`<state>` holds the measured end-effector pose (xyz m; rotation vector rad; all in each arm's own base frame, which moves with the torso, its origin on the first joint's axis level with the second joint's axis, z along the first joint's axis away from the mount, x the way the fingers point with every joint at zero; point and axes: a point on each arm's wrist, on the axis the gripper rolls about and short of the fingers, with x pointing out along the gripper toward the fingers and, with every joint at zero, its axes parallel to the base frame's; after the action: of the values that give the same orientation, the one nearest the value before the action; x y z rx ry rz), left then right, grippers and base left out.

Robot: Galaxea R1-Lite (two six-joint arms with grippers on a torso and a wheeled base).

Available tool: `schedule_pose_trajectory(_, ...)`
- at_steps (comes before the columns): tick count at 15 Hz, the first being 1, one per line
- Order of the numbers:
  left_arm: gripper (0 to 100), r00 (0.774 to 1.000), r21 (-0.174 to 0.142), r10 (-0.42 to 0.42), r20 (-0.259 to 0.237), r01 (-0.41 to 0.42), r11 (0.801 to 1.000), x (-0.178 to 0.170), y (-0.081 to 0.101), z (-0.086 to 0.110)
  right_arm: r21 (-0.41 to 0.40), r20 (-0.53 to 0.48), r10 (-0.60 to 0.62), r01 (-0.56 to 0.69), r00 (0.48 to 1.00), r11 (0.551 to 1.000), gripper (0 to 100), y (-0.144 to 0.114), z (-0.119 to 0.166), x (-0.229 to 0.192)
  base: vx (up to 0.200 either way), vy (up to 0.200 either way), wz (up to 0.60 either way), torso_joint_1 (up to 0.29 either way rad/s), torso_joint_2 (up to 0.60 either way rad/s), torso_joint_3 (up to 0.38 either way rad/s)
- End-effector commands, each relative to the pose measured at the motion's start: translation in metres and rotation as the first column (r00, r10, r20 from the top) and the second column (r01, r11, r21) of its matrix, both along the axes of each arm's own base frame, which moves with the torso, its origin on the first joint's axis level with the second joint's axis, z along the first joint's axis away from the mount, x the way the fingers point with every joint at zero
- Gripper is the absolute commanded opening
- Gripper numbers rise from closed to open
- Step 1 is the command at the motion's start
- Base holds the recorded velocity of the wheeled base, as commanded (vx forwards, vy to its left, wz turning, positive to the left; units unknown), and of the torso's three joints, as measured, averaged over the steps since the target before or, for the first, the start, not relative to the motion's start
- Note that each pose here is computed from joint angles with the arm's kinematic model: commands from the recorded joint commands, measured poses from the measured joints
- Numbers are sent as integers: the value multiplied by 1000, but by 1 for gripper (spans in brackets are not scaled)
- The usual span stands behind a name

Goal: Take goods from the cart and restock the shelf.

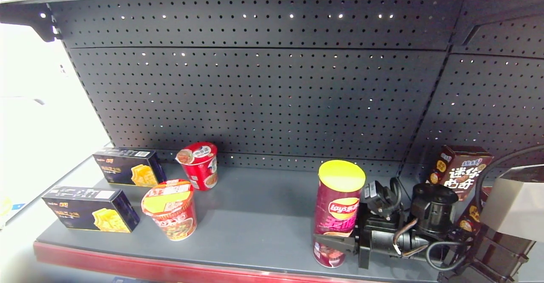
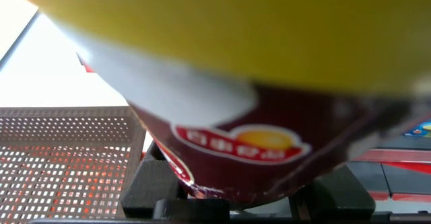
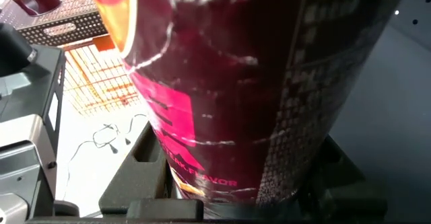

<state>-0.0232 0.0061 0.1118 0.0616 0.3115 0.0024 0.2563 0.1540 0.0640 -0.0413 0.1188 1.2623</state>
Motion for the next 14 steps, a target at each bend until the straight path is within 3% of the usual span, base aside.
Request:
schedule_pose_trajectory(1, 0, 1000, 0, 1, 1, -1, 1000, 0, 0, 0, -6, -6, 0, 0, 1000, 1000, 0, 1, -3, 0, 0, 0, 0, 0, 0, 0)
schedule_pose_trajectory(3, 0, 1000, 0, 1, 3, -1, 1000, 0, 0, 0, -5, -4, -5, 4, 1000, 1000, 0, 1, -2, 0, 0, 0, 0, 0, 0, 0)
schedule_pose_trajectory(4, 0, 1000, 0, 1, 3, -1, 1000, 0, 0, 0, -6, -3, -4, 4, 1000, 1000, 100, 1, -2, 0, 0, 0, 0, 0, 0, 0)
schedule_pose_trajectory(14, 0, 1000, -2, -2, 15, 2, 1000, -2, 0, 0, -17, 23, -37, 38, 999, 999, 100, -15, 7, -14, 0, 0, 0, 0, 0, 0)
